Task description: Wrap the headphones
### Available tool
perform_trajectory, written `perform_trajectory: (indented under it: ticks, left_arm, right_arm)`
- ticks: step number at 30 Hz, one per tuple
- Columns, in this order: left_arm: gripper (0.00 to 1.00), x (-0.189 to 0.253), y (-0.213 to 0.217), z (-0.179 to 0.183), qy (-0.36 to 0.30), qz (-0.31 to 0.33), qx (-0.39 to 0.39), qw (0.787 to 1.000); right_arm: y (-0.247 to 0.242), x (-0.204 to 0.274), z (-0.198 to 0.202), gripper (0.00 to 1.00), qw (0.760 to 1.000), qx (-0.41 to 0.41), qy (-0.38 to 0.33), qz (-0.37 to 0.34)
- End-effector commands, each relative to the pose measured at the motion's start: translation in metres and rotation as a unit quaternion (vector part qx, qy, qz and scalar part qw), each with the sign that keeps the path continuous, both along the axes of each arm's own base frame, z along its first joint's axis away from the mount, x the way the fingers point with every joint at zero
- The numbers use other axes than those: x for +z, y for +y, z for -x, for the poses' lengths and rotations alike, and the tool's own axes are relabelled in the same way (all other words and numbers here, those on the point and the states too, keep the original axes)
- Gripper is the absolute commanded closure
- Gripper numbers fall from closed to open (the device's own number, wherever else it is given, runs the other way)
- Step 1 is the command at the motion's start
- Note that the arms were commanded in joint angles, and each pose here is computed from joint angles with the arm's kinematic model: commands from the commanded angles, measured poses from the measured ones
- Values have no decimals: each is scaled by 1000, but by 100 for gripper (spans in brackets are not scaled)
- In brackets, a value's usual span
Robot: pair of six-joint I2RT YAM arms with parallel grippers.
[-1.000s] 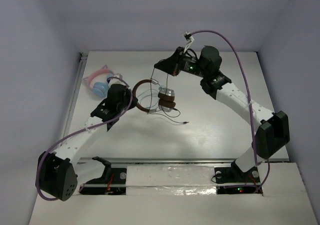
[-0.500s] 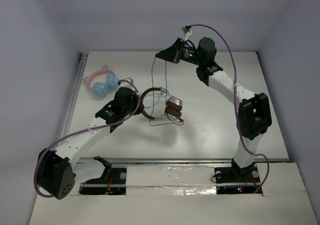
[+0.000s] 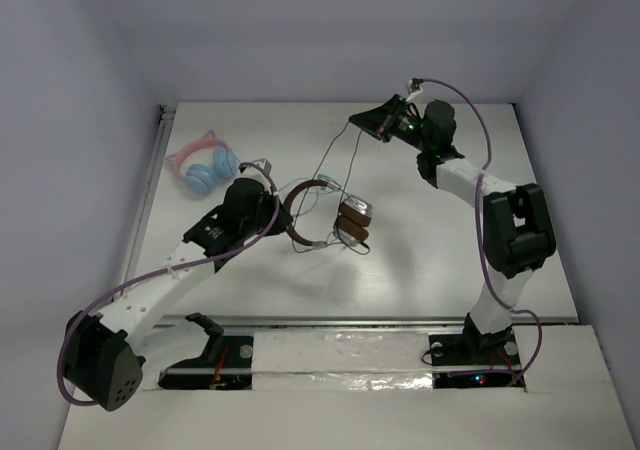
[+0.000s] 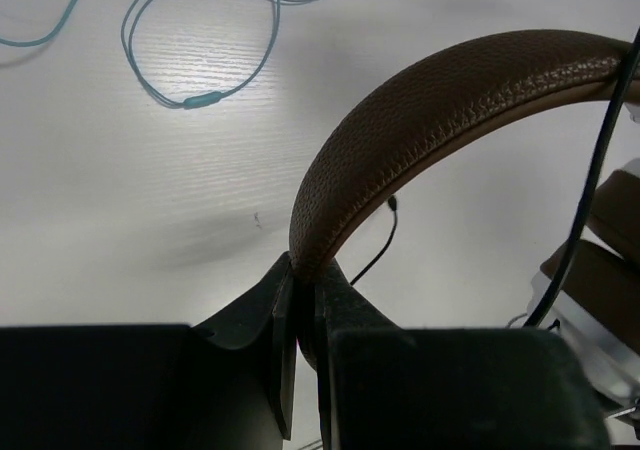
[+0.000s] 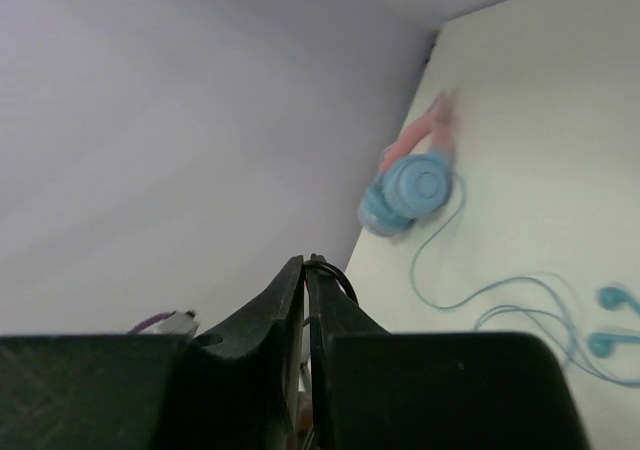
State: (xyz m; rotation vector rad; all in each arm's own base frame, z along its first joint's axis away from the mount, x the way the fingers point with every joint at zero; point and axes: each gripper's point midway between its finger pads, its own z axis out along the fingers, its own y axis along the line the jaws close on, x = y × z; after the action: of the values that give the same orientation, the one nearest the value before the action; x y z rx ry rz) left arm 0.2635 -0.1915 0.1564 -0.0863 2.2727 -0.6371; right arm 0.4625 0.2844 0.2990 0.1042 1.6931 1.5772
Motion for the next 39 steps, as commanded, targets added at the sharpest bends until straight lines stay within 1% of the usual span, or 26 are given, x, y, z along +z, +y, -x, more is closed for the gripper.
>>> perform_trajectory:
  ticks: [1,5,8,10,12,14,16,19,21,22,23,24,25,26,27,28,29,30,31,32,33,34,35,36,37,39]
  left_arm:
    - [100,30,-10,8,-29,30,-37,998]
    - [100,25,-13,18,-19,30,-63,997]
    - [100,30,-17,23,-24,43,-79,996]
    - [100,42,-19,26,-37,57,-88,994]
    - [100,54,-22,26,-47,68,-96,992]
    - [100,64,-27,30,-52,80,-112,989]
    - [100,78,-33,35,-61,97,-132,985]
    - [100,86,-37,41,-57,108,-149,981]
    - [100,86,-36,40,-53,102,-145,983]
    - [100,83,-35,37,-46,88,-141,985]
    - [100,82,-33,34,-43,80,-134,987]
    - [100,82,-32,31,-43,77,-128,988]
    - [100,84,-34,25,-48,77,-123,988]
    - [100,86,-36,24,-48,80,-124,988]
    - [100,90,-38,21,-53,83,-126,987]
    - [100,88,-38,13,-51,79,-120,988]
    - [100,90,-42,7,-53,75,-123,988]
    - [100,90,-38,3,-55,73,-117,989]
    - [100,97,-40,-4,-61,76,-116,988]
    - [100,101,-36,-12,-67,77,-108,989]
    - [100,104,-34,-18,-69,78,-103,989]
    - [100,114,-35,-25,-78,84,-104,988]
    - [100,120,-28,-34,-84,85,-92,989]
    - [100,124,-24,-40,-89,82,-85,989]
    - [100,134,-25,-47,-93,85,-86,988]
    - [100,145,-18,-58,-103,82,-72,989]
  right_arm:
    - [-45,52,-13,89,994,-62,-58,-67]
    - [-58,37,-35,88,993,-90,-28,-72]
    - [-70,16,-51,85,992,-110,-4,-67]
    - [-74,6,-56,79,991,-114,5,-67]
    - [-74,-10,-56,75,992,-112,17,-63]
    - [-81,-21,-58,69,990,-125,26,-63]
    - [-88,-37,-57,60,988,-137,40,-59]
    - [-102,-51,-55,54,984,-159,59,-50]
    - [-100,-48,-46,54,987,-150,50,-36]
    - [-101,-24,-35,55,988,-147,23,-35]
    - [-96,-24,-23,57,990,-139,20,-28]
    - [-98,-21,-17,59,990,-142,8,-5]
    - [-95,9,2,61,990,-139,-26,3]
    - [-92,15,11,62,989,-144,-35,17]
    - [-97,10,17,64,986,-155,-39,54]
    - [-97,16,26,66,984,-160,-48,65]
    - [-104,27,44,78,980,-172,-63,76]
    - [-107,29,53,78,979,-177,-68,79]
    - [-111,31,62,91,977,-183,-72,82]
    - [-113,31,71,95,976,-185,-76,86]
    - [-117,27,90,98,975,-186,-83,92]
    - [-119,24,99,100,974,-187,-87,96]
    - [-121,19,109,100,974,-186,-88,97]
    - [-124,29,126,100,971,-188,-116,95]
    - [-126,10,135,100,971,-186,-107,104]
    - [-127,10,154,100,970,-179,-127,107]
